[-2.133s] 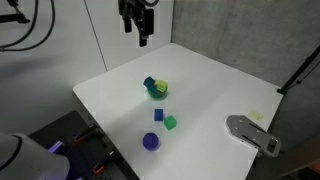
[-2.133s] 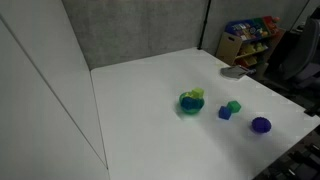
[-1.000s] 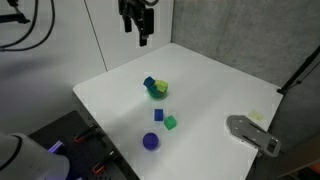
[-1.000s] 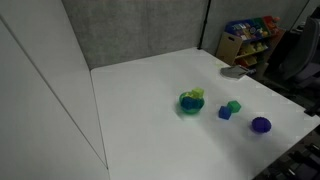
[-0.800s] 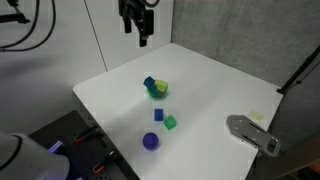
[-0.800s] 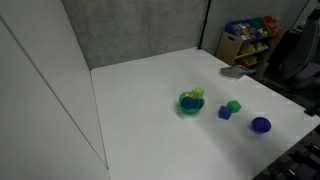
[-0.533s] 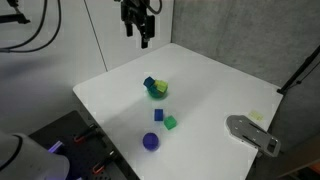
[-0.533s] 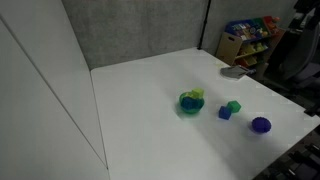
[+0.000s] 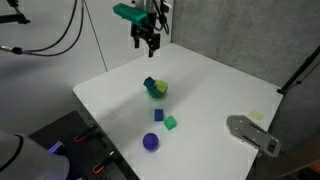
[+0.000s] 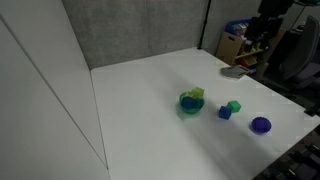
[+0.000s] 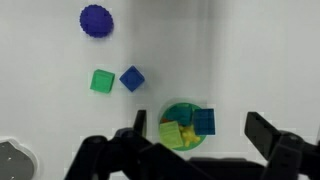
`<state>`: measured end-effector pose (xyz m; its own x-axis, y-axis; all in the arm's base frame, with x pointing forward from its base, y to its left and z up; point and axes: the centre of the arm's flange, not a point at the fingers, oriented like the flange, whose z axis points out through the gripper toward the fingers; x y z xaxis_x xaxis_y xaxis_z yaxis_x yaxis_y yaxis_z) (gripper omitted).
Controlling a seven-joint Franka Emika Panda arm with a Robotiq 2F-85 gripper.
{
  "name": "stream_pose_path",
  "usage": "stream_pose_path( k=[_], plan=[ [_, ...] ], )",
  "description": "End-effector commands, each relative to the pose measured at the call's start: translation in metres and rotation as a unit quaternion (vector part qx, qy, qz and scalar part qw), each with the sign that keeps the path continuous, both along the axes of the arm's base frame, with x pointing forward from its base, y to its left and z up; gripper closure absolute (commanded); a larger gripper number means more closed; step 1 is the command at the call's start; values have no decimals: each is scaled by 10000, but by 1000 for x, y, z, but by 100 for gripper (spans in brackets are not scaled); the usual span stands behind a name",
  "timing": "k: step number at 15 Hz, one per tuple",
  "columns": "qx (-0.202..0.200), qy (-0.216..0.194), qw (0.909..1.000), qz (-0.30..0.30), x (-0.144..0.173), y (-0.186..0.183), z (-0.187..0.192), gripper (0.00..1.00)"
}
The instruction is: Put the yellow block on the table
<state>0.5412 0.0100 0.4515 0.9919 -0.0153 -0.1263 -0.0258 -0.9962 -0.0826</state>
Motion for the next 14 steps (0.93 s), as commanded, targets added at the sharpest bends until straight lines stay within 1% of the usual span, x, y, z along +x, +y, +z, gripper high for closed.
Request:
stream_pose_path(
  k=[1,8,14],
  plan=[
    [-34,-164,9996,214,37,7,-31,0],
    [-269,-652,9968,385,87,5,-97,0],
    [-200,-658,9968,417,121,6,-164,0]
  ],
)
